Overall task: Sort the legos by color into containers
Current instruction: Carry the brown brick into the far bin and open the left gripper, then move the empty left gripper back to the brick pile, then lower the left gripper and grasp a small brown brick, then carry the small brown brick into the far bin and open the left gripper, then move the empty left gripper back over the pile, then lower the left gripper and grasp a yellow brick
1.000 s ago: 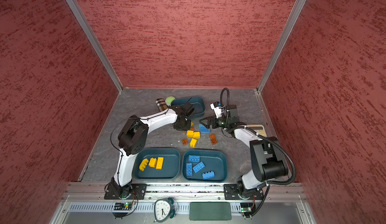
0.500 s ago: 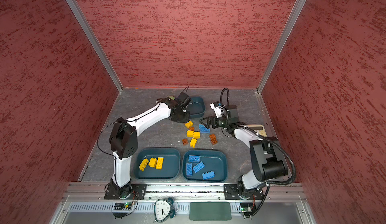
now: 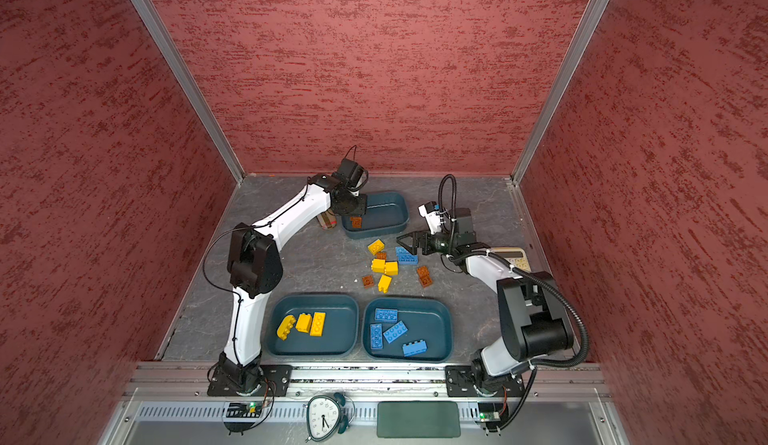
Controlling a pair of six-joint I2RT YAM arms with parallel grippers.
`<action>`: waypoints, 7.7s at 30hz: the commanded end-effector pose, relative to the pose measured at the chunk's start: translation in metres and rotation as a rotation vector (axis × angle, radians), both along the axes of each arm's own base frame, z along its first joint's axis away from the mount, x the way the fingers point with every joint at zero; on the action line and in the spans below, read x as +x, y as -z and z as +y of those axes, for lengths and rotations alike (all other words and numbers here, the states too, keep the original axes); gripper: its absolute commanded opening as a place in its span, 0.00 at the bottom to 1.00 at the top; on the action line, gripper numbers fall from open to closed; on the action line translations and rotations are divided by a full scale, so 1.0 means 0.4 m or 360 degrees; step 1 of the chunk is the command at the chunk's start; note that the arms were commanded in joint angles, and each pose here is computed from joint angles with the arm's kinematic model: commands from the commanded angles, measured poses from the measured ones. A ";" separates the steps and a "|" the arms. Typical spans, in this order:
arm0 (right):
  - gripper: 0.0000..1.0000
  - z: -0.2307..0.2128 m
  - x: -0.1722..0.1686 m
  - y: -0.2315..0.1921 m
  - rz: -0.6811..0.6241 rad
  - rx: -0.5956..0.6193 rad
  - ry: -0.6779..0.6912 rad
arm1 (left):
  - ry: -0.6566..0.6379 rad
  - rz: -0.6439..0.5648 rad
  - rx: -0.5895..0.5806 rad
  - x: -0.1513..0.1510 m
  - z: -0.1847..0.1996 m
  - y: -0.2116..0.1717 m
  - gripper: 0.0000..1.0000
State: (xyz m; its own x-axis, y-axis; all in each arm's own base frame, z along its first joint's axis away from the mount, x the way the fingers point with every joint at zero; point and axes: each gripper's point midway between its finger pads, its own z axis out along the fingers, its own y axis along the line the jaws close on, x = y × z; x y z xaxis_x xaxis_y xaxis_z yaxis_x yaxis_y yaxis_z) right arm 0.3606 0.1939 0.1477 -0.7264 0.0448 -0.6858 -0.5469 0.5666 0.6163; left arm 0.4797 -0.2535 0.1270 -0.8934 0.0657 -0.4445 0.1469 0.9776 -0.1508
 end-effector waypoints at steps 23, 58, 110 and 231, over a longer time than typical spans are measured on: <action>0.99 -0.003 0.018 -0.035 -0.0065 -0.0016 0.0015 | 0.0026 -0.0081 -0.0006 0.116 -0.035 0.027 0.47; 0.99 -0.007 -0.006 -0.036 -0.0074 -0.0016 0.0011 | 0.1009 0.0115 0.0202 -0.463 -0.100 0.146 0.66; 0.99 -0.013 -0.011 -0.010 -0.0042 -0.0019 0.0010 | 0.0980 0.0367 0.0190 -0.519 -0.111 0.240 0.59; 0.99 -0.020 -0.014 -0.014 -0.0047 -0.0006 0.0027 | 0.0784 -0.0094 0.0248 -0.178 -0.179 0.201 0.48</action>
